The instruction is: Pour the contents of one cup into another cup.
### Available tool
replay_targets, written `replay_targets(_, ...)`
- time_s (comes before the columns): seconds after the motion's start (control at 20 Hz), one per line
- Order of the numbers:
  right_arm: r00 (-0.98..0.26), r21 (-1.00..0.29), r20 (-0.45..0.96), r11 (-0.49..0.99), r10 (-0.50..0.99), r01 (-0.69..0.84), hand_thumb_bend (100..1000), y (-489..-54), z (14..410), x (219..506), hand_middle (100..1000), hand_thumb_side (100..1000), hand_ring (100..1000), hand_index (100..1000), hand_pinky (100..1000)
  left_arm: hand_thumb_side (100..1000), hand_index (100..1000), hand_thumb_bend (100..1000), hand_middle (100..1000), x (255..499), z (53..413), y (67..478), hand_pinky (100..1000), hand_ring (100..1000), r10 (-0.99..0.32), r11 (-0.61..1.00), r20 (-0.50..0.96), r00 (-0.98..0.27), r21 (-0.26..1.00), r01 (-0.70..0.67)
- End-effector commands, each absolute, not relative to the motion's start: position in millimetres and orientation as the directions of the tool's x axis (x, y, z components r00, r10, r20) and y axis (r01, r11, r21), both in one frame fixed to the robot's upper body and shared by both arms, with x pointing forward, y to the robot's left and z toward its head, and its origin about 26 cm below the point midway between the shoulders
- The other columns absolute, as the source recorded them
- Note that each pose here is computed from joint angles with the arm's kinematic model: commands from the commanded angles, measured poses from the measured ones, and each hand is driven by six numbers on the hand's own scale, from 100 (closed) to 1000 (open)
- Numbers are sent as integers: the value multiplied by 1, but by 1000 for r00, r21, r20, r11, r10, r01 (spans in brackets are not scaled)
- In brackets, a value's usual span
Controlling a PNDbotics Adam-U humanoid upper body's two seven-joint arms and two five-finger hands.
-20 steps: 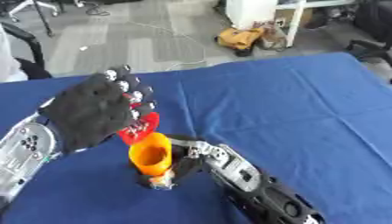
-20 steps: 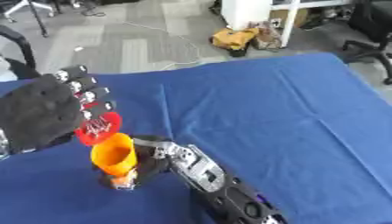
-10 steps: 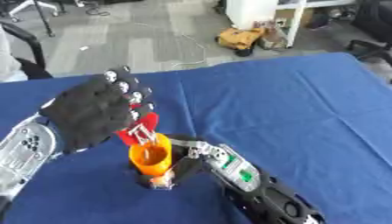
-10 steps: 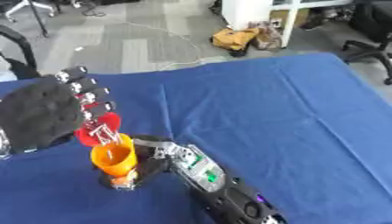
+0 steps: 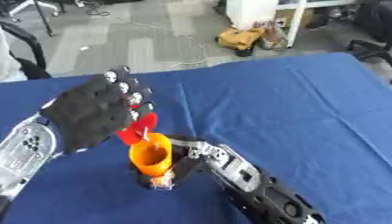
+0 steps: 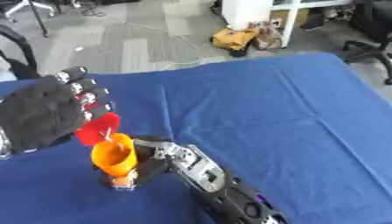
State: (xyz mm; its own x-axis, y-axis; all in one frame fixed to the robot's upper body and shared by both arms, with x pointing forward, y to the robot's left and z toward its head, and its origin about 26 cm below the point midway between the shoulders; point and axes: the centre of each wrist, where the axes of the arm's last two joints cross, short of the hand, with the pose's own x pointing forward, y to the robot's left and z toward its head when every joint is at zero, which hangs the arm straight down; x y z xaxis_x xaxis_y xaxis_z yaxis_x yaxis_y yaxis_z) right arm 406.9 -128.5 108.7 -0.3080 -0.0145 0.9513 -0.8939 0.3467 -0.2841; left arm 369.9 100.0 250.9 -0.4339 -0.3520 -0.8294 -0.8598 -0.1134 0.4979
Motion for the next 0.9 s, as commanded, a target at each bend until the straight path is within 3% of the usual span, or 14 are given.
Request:
replay_targets(0.05,-331,-302,943,352,-22,-886,100,-132,119,410,455,100,556,487,510,100,580,298,232,369,261,100,522,217,-349,-115,-845,-405,468,-876)
replay_targets(0.9,-324,-295,946,356,-23,-887,100,-133,118,410,455,100,557,486,509,100,579,292,232,365,271,106,534,217,-387,-118,-845,-368,441,-890)
